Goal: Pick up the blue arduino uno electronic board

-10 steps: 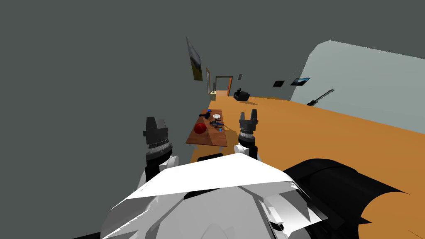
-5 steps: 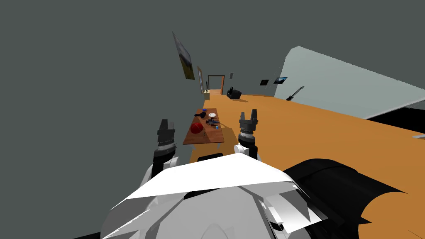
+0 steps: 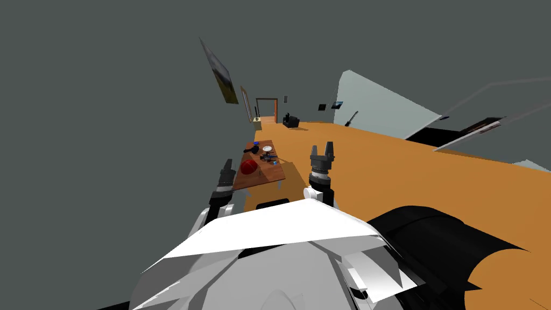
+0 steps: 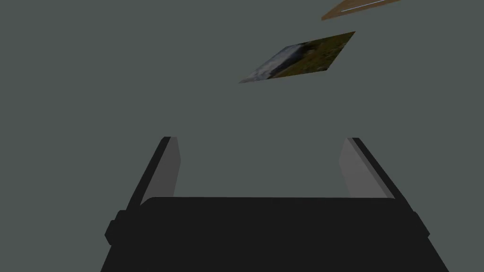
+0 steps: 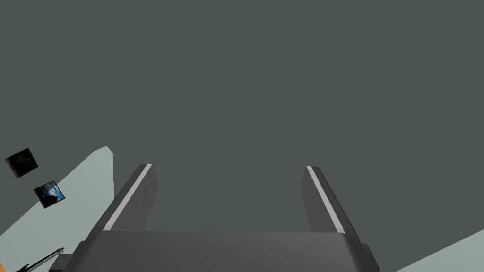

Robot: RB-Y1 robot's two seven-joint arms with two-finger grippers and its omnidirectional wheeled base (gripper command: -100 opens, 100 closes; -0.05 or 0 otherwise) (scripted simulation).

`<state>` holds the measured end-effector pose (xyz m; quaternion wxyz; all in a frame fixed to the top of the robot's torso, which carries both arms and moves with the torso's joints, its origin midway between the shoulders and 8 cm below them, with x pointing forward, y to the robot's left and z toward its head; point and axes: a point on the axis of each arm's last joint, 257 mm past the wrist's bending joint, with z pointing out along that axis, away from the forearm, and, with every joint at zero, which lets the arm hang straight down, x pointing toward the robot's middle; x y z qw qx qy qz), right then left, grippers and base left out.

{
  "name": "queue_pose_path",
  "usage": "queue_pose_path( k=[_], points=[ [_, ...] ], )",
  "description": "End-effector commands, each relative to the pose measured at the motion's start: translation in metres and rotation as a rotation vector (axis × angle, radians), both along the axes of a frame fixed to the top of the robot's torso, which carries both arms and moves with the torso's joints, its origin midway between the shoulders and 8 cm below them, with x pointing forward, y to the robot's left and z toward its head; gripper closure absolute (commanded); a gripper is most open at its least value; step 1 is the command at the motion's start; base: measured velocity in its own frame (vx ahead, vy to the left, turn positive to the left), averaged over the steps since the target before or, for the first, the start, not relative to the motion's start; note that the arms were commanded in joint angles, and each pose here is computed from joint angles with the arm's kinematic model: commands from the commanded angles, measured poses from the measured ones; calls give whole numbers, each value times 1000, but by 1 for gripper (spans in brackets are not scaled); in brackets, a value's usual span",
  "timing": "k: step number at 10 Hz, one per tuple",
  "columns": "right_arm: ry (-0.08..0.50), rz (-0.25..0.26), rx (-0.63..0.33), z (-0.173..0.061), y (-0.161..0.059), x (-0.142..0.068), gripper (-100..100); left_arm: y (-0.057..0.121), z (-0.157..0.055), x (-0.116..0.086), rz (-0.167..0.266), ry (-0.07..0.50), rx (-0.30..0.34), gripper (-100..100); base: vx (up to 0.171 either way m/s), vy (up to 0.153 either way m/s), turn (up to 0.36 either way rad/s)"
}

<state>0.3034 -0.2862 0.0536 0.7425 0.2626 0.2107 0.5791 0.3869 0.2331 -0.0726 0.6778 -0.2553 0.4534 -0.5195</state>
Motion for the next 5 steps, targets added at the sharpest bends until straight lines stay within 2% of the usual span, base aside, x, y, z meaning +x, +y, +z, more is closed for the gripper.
queue_pose_path(
  k=[1, 2, 4, 5],
  points=[
    [0, 0, 0, 0, 0, 0, 0, -1, -26, 8, -23, 65, 4, -100, -64, 28, -331],
    [0, 0, 0, 0, 0, 0, 0, 0, -31, 9, -21, 75, 4, -100, -44, 23, -177],
    [0, 0, 0, 0, 0, 0, 0, -3, -77, 21, -55, 193, 11, -100, -64, 16, -341],
    [0, 0, 0, 0, 0, 0, 0, -1, -84, 21, -52, 208, 11, -100, -54, 33, -268]
  ],
)
